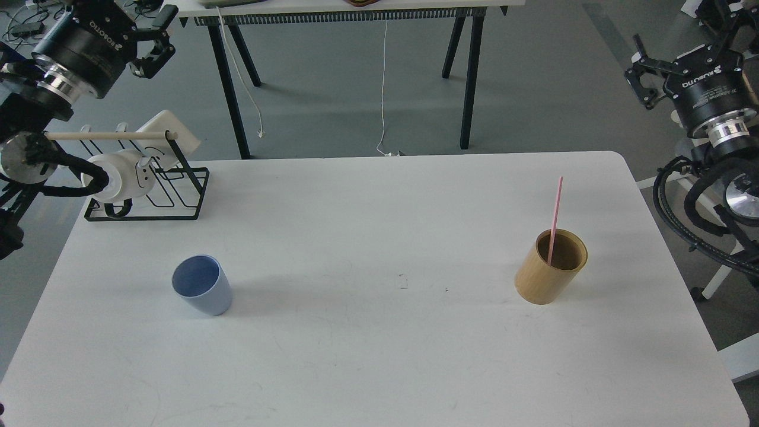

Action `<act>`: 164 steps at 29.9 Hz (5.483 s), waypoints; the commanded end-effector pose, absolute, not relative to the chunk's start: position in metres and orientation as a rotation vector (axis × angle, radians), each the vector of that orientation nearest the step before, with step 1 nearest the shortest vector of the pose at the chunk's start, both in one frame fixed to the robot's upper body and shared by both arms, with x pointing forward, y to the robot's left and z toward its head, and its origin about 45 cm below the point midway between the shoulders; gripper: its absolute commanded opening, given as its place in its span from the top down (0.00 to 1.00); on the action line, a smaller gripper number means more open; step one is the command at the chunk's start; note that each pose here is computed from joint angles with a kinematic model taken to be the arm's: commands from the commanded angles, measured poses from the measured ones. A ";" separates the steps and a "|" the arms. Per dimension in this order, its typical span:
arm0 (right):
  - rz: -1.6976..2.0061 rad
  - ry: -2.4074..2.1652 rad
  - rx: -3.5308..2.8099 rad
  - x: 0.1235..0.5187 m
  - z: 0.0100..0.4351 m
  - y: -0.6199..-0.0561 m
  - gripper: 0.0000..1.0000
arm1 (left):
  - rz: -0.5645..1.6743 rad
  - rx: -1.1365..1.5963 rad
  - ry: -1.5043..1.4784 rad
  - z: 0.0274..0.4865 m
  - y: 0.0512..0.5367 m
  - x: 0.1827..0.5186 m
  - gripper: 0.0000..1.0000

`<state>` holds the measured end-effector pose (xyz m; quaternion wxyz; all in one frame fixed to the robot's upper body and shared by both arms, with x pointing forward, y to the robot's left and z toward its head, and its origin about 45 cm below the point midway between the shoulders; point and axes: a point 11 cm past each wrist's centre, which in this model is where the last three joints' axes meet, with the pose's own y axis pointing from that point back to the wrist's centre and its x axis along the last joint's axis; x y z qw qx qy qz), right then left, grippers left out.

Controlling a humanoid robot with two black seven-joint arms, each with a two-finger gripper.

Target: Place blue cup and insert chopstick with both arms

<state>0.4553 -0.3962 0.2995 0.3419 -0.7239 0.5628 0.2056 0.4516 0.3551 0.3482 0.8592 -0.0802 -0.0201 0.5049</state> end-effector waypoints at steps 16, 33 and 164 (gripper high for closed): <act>0.523 1.472 -1.876 0.454 0.301 -0.402 0.01 | 0.599 0.886 -0.669 0.221 0.393 0.322 0.10; 0.522 1.474 -1.876 0.454 0.302 -0.402 0.01 | 0.299 1.192 -0.946 0.127 0.420 0.279 0.37; -1.489 1.685 -3.034 0.363 0.290 -0.365 0.02 | 1.284 -0.644 0.291 0.331 0.366 0.506 0.01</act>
